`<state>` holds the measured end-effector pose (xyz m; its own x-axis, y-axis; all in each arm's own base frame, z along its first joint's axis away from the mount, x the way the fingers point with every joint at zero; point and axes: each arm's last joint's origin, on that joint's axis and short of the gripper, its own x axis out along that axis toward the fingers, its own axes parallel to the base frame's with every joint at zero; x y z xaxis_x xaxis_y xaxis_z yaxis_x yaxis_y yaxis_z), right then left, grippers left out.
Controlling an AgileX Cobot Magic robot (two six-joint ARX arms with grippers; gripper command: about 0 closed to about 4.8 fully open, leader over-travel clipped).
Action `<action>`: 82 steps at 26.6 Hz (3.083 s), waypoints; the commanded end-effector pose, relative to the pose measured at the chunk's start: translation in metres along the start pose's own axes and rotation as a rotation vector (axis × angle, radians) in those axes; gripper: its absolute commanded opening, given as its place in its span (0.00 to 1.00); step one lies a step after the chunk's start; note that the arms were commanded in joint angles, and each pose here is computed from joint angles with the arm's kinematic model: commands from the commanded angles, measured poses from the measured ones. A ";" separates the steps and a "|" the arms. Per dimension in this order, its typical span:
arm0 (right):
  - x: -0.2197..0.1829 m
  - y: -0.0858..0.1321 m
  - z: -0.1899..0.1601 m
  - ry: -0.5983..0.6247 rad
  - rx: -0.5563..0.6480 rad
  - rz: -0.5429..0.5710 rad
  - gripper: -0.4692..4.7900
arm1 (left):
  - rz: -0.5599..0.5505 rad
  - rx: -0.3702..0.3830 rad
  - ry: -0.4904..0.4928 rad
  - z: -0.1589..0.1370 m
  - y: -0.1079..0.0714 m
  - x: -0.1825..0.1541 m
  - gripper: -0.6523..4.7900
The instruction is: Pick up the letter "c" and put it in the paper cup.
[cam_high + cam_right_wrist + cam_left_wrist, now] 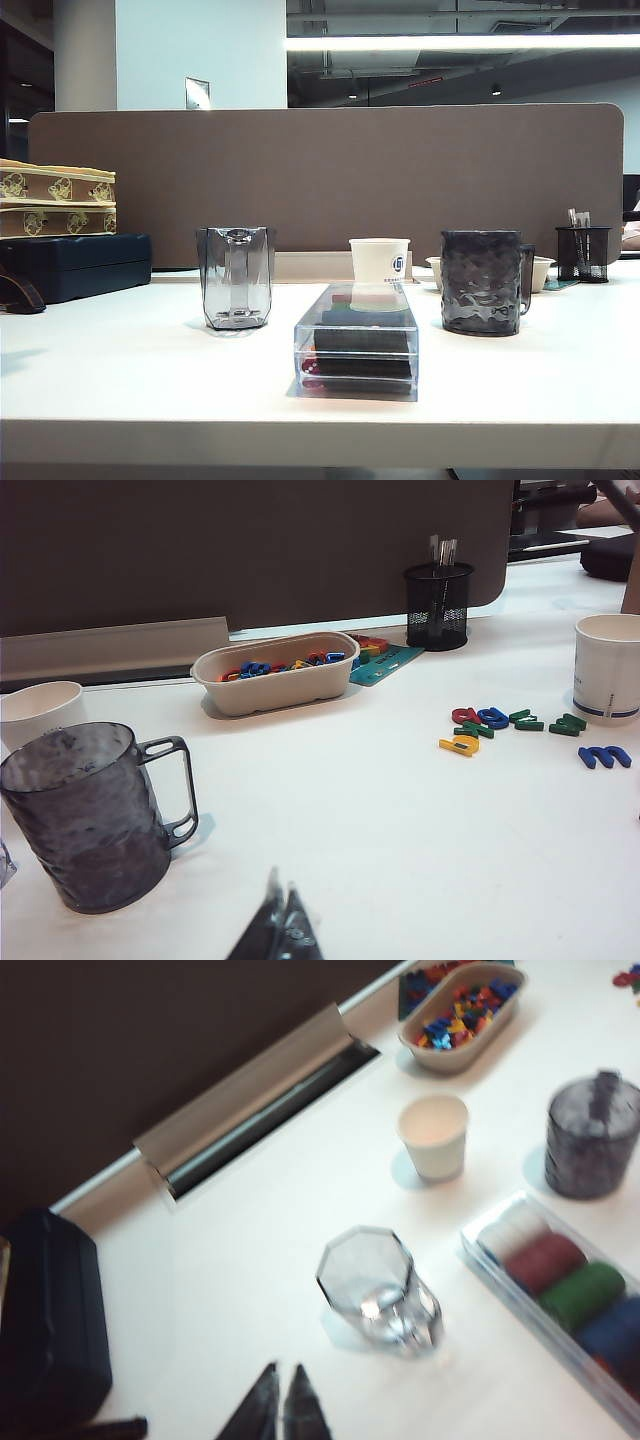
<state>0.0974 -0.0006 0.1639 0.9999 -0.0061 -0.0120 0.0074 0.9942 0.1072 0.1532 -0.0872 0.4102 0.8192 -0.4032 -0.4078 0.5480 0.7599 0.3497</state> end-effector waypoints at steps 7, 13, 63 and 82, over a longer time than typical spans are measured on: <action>0.000 0.000 -0.001 -0.005 0.001 0.002 0.09 | 0.025 -0.088 0.015 -0.046 -0.014 -0.039 0.16; 0.000 0.000 -0.001 -0.006 0.001 0.002 0.09 | 0.009 -0.126 0.066 -0.070 -0.022 -0.051 0.15; 0.000 0.000 -0.001 -0.006 0.001 0.002 0.09 | 0.175 -0.378 -0.203 -0.202 -0.075 0.039 0.11; 0.000 0.000 -0.001 -0.005 0.001 0.002 0.09 | 0.198 -0.386 -0.250 -0.225 -0.084 0.036 0.11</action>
<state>0.0974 -0.0006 0.1639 0.9999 -0.0061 -0.0120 0.0074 0.9942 0.1072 0.0993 -0.0515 0.1755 0.9341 -0.3227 -0.1527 0.3334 0.9414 0.0504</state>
